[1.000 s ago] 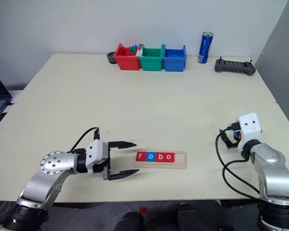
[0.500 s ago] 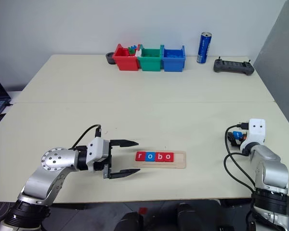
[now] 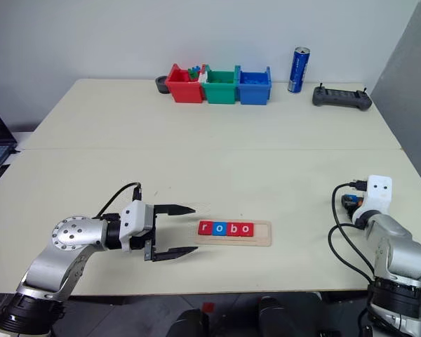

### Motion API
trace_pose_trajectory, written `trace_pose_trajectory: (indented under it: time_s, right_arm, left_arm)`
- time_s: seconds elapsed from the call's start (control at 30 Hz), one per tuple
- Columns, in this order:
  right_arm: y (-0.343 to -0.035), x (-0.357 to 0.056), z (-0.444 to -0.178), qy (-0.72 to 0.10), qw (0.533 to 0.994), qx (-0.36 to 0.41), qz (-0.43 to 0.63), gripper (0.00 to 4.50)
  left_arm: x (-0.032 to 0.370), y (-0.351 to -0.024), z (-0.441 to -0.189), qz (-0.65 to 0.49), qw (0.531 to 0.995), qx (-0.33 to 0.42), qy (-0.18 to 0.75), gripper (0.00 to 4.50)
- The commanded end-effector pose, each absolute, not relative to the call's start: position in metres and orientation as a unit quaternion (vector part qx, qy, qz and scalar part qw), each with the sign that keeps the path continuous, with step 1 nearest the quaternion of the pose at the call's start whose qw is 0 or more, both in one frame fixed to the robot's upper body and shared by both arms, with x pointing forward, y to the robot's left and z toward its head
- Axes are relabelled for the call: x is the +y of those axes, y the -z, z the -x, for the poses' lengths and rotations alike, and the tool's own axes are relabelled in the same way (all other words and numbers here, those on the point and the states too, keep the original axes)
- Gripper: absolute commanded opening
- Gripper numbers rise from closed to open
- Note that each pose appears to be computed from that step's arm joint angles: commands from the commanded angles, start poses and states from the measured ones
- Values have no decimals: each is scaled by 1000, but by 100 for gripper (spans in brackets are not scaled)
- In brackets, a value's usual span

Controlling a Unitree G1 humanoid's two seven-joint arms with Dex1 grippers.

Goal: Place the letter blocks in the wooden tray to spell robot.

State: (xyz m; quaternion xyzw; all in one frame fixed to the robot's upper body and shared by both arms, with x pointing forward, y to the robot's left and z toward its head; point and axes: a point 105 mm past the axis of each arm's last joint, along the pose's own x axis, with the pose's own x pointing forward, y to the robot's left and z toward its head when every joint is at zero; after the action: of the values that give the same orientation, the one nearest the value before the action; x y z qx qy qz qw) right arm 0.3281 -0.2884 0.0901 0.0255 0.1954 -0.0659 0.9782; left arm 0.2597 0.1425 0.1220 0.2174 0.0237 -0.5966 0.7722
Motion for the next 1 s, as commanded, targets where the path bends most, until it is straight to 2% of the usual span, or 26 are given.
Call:
trace_pose_trajectory:
  time_s: [0.03,0.27,0.53,0.73,1.0]
  right_arm:
    - [-72,-276,-321,47,972,227,-38,146]
    - [-77,-230,-305,-24,973,228,-34,146]
    - [-80,-178,-271,-75,968,233,-50,146]
    - [-77,-164,-263,-57,969,230,-74,146]
    - [-114,-176,-277,-38,986,150,-70,433]
  left_arm:
    - [148,-130,-262,-224,774,6,593,450]
    - [156,-124,-265,-225,774,6,592,450]
    - [160,-117,-267,-227,770,3,597,450]
    - [151,-116,-266,-222,763,-2,607,450]
    - [149,-118,-267,-225,759,-4,611,450]
